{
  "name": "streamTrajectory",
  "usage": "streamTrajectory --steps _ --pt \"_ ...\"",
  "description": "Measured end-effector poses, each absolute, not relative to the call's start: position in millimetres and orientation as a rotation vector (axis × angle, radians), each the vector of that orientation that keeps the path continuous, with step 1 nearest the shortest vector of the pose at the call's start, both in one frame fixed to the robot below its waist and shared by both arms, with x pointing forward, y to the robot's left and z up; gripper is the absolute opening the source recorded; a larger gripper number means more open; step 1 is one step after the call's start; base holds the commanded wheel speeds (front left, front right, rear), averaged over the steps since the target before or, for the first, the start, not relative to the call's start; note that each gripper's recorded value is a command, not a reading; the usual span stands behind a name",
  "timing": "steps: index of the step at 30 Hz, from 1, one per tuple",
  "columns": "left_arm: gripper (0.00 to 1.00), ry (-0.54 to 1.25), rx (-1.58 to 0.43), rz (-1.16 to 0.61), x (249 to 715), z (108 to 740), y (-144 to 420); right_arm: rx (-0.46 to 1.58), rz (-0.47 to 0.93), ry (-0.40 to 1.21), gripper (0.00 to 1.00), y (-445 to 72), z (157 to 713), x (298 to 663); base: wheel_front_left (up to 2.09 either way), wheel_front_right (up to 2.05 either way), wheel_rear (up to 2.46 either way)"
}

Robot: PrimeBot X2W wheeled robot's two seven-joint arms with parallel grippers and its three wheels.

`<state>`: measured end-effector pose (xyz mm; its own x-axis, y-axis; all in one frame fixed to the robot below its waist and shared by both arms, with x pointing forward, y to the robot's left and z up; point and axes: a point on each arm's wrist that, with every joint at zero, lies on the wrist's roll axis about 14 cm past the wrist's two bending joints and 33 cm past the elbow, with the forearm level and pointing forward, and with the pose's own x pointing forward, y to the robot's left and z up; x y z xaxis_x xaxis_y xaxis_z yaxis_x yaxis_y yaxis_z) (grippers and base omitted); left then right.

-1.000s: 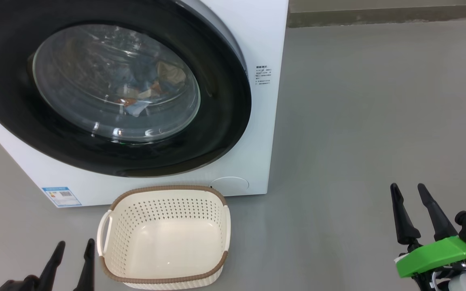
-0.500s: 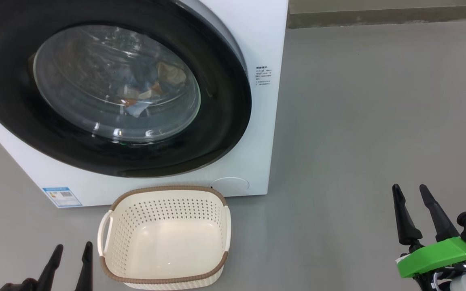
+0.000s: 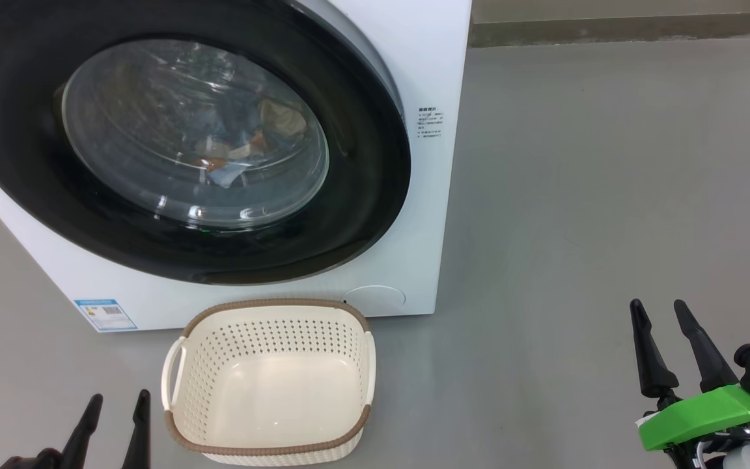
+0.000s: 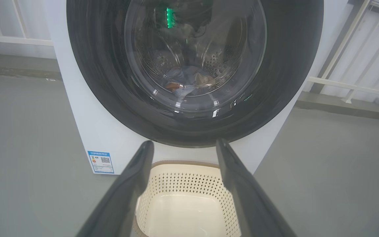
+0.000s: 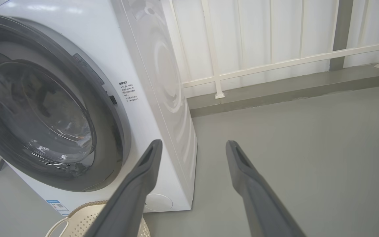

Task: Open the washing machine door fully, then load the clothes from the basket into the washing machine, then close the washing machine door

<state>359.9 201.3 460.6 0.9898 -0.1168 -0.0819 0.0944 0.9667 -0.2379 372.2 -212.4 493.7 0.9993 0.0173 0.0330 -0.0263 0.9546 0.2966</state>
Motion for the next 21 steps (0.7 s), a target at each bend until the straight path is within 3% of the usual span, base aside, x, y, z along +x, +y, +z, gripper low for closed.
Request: streamTrajectory --steps 3,4,12,21 --pt "1.0 0.097 -0.236 -0.106 359.7 459.8 201.0 0.302 0.024 -0.028 1.0 -211.6 493.2 372.7 0.0 0.0 0.0" --pt "0.0 0.1 -0.238 -0.106 359.5 458.9 200.6 0.303 0.025 -0.025 0.0 -211.0 492.2 372.7 0.0 0.0 0.0" --pt "0.0 0.194 -0.315 -0.097 343.9 428.8 179.7 0.367 0.003 0.11 0.0 -196.2 448.5 353.2 0.0 0.0 0.0" --pt "0.0 0.206 -0.393 -0.062 344.3 427.8 183.9 0.442 -0.02 0.118 0.0 -198.5 448.0 354.0 0.0 0.0 0.0"
